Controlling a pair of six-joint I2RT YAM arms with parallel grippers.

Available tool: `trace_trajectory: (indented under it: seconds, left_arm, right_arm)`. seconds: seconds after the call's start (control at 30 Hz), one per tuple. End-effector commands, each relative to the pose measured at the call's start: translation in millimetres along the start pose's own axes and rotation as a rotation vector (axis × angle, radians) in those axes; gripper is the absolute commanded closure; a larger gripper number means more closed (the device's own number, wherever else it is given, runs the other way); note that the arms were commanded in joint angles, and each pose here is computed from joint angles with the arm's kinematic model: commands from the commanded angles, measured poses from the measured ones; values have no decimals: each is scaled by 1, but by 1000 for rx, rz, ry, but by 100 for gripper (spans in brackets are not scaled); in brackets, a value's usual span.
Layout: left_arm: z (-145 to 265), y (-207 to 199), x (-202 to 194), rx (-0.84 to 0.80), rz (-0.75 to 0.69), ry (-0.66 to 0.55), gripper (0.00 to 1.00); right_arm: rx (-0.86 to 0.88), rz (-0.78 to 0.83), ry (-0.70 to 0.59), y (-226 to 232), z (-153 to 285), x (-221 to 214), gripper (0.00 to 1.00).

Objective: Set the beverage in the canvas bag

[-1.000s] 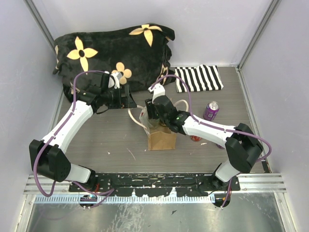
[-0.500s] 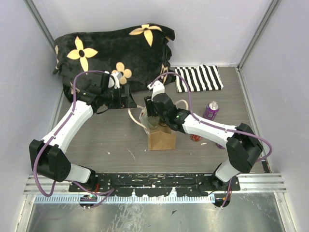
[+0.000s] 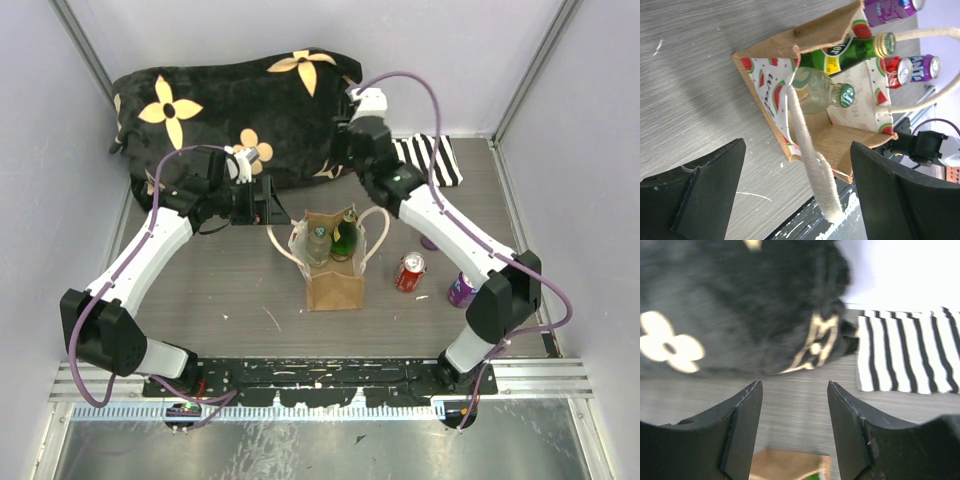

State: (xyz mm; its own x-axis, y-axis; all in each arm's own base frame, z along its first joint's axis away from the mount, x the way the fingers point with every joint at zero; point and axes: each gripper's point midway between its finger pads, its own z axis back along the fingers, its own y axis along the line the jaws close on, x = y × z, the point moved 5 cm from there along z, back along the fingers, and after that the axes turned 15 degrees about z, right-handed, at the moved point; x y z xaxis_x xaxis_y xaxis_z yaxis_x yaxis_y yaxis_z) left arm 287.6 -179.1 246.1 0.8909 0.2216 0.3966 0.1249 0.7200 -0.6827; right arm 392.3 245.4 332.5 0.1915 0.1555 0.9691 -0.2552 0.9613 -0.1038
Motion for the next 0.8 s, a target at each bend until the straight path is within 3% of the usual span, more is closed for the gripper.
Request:
trace_trajectory:
  seconds: [0.0, 0.17, 0.33, 0.53, 0.77]
  left_arm:
    - [10, -28, 3, -151, -62, 17, 7]
    - [8, -28, -1, -161, -63, 26, 8]
    - [3, -23, -2, -146, -52, 33, 8]
    - [0, -22, 0, -142, -44, 39, 8]
    - [0, -20, -2, -136, -40, 38, 8]
  right_arm:
    - [-119, -40, 206, -59, -3, -28, 39]
    - [-208, -57, 460, -120, 12, -77, 37]
    - [-277, -87, 627, -160, 31, -114, 35]
    - [-314, -104, 756, -190, 47, -141, 32]
    - [-308, -114, 820, -201, 52, -160, 28]
